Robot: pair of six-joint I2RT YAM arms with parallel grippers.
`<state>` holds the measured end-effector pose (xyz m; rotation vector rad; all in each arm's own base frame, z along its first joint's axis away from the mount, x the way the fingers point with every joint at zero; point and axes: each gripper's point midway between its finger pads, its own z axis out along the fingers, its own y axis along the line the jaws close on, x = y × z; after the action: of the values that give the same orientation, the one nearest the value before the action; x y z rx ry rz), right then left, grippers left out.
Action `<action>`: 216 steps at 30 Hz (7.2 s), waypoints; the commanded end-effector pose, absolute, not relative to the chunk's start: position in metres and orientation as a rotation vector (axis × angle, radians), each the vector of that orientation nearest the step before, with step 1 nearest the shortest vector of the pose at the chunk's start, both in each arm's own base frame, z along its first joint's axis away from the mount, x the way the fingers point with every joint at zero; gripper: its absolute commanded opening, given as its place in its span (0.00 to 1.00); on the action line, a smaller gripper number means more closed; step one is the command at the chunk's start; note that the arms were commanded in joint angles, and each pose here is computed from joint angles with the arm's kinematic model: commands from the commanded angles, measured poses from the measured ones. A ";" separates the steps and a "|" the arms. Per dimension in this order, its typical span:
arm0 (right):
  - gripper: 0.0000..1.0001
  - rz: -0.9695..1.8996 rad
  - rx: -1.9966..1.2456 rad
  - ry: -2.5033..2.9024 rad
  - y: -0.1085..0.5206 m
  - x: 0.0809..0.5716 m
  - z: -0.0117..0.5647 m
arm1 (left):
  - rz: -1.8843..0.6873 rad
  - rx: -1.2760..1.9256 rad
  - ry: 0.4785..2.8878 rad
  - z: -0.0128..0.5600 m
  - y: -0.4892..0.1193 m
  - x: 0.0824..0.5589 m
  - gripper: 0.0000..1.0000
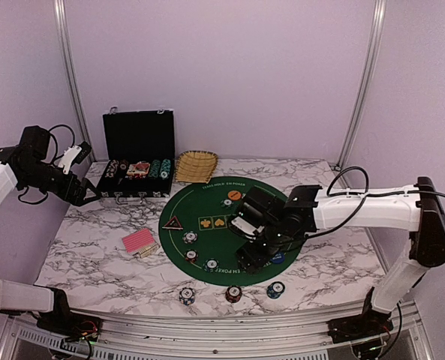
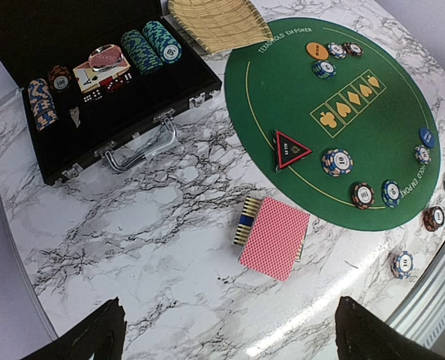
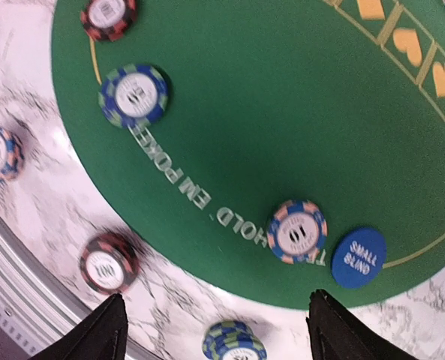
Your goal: Distribute texas hold em gaming equipment
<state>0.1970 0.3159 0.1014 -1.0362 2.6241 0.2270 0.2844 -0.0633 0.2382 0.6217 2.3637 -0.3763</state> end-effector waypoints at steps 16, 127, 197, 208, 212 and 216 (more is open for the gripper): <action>0.93 0.156 -0.898 2.827 0.245 0.165 0.053 | -0.397 0.638 2.341 0.250 -0.068 0.282 0.99; 0.74 0.001 -0.600 2.751 0.201 0.265 0.087 | -0.380 0.656 2.349 0.245 -0.066 0.281 0.99; 0.28 0.017 -0.586 2.763 0.210 0.284 0.087 | -0.357 0.749 2.468 0.199 -0.065 0.277 0.99; 0.32 -0.061 -0.496 2.799 0.186 0.326 0.049 | -0.326 0.832 2.476 0.187 -0.069 0.267 0.99; 0.35 -0.074 -0.498 2.809 0.185 0.329 0.042 | -0.332 0.847 2.472 0.185 -0.070 0.264 0.99; 0.41 -0.051 -0.501 2.824 0.188 0.326 0.034 | -0.344 0.862 2.480 0.180 -0.071 0.262 0.99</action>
<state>0.3140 0.1804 0.0320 -0.5017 2.8610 -0.0785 0.2732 -0.0697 0.1858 0.8262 2.4618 -0.3300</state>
